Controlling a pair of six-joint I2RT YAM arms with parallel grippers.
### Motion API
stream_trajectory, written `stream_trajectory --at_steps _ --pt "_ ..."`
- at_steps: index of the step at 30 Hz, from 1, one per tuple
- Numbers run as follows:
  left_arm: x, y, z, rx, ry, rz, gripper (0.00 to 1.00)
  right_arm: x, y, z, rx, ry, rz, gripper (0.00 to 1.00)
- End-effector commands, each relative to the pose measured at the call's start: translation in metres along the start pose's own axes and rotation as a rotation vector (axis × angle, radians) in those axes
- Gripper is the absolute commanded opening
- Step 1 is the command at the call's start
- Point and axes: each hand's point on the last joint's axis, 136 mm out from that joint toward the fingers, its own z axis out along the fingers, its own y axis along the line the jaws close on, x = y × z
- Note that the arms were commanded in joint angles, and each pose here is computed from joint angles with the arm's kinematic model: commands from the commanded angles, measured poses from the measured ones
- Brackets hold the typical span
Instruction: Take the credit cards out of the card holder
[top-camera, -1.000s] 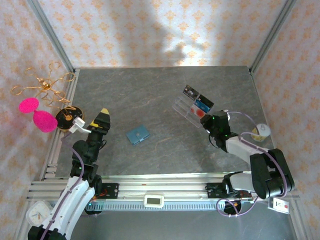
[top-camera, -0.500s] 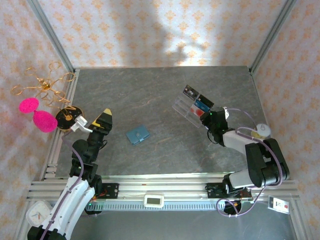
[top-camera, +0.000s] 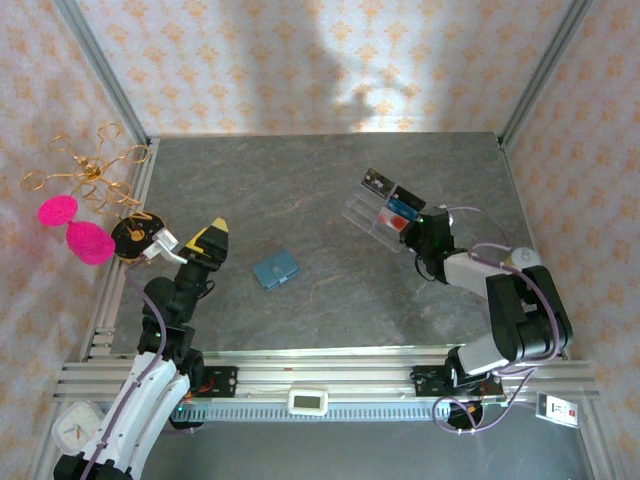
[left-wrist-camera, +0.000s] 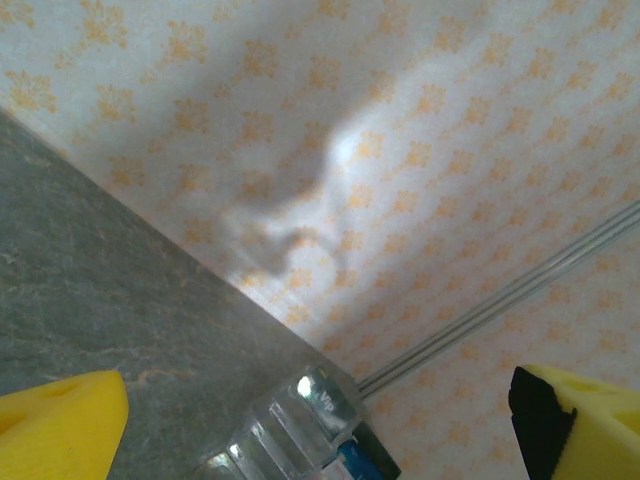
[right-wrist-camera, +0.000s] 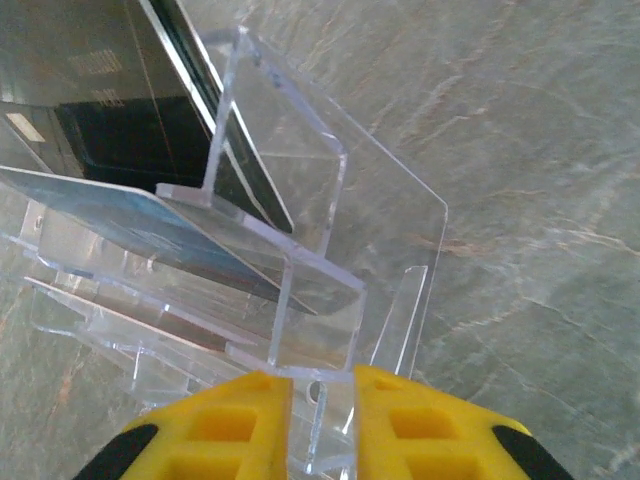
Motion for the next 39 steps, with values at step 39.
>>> stream_trajectory --at_steps 39 --pt "0.043 0.008 -0.012 -0.007 0.213 -0.019 0.92 0.052 0.090 0.013 -0.306 0.367 -0.519 0.33"
